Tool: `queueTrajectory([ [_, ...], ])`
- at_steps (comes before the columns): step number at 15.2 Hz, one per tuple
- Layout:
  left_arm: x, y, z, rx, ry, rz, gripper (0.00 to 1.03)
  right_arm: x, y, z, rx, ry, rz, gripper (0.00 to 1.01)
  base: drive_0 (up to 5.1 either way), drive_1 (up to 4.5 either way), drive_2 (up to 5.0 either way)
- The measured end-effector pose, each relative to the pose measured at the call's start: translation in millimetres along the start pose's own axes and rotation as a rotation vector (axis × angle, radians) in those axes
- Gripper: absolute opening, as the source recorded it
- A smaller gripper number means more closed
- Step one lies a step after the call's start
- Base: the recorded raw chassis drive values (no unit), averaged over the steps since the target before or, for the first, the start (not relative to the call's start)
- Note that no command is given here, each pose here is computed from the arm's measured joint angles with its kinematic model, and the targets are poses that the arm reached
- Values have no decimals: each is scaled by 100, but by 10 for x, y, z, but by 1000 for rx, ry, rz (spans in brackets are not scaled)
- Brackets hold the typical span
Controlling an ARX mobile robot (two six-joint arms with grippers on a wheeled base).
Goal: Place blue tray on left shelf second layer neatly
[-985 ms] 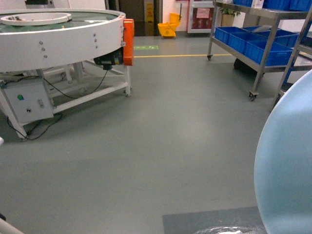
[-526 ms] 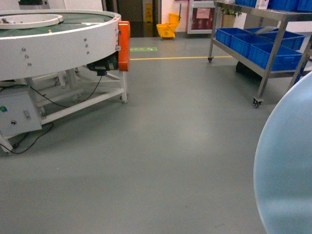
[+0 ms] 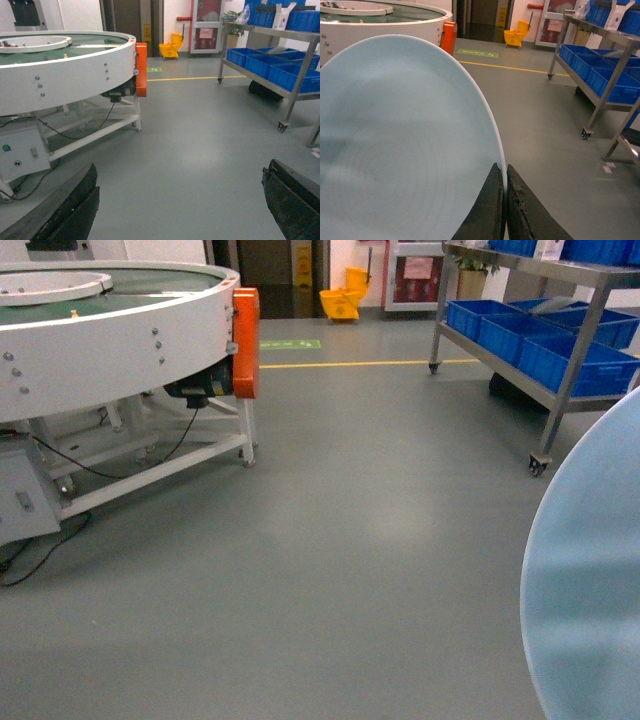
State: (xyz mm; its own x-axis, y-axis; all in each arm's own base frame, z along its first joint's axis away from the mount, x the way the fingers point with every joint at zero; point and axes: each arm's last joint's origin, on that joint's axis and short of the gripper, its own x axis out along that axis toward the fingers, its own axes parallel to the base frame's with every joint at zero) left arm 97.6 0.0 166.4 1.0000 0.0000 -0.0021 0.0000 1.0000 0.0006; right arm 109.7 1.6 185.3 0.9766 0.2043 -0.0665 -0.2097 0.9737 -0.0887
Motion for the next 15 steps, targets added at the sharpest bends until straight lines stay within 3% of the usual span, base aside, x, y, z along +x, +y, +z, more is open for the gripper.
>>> queueTrajectory([
  [15, 0, 0, 1, 0, -1, 1, 98, 0, 0, 2, -1, -2, -1, 2, 4, 432, -423],
])
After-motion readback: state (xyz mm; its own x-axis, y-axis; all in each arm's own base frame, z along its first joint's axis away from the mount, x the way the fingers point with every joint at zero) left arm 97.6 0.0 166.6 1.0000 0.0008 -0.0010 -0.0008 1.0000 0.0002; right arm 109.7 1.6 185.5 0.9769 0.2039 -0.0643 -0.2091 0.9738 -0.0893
